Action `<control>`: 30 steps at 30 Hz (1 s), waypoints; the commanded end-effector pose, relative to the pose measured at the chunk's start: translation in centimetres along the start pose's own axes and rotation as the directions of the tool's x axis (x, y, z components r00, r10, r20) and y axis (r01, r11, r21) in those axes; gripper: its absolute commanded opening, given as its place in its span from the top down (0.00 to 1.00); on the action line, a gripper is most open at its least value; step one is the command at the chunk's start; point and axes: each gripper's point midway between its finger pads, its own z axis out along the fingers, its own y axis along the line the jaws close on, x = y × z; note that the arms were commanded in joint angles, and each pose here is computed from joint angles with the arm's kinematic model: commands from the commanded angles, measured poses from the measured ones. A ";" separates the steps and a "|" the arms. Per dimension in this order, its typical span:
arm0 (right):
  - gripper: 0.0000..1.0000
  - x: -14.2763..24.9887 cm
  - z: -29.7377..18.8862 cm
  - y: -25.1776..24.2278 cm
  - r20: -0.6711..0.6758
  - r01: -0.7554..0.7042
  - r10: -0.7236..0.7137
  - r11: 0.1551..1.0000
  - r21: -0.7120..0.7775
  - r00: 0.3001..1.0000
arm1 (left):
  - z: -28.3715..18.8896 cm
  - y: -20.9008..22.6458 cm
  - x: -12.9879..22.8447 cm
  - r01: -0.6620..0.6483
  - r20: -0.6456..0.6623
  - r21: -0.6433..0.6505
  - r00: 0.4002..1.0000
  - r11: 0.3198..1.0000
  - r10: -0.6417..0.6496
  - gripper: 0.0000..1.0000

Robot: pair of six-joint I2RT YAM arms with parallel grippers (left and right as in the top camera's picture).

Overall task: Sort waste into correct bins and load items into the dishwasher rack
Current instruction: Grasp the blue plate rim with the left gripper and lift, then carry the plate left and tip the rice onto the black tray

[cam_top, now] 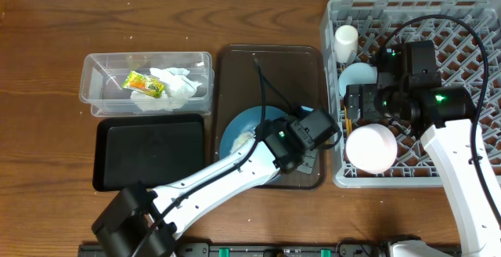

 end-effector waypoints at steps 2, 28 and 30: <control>0.01 -0.4 -0.2 0.3 0.010 -0.005 0.005 1.000 0.003 1.000 | -1.8 1.4 -1.6 0.009 0.070 -0.088 0.998 0.996 -0.003 0.94; 0.01 -0.4 -0.2 0.3 0.010 -0.005 0.004 1.000 0.003 1.000 | -10.4 10.5 -3.5 0.237 0.138 -0.053 0.964 0.970 -0.228 0.94; 0.01 -0.4 -0.2 0.3 0.010 -0.005 0.005 1.000 0.003 1.000 | -11.5 11.3 -3.5 0.282 0.127 0.019 0.951 0.959 -0.282 0.94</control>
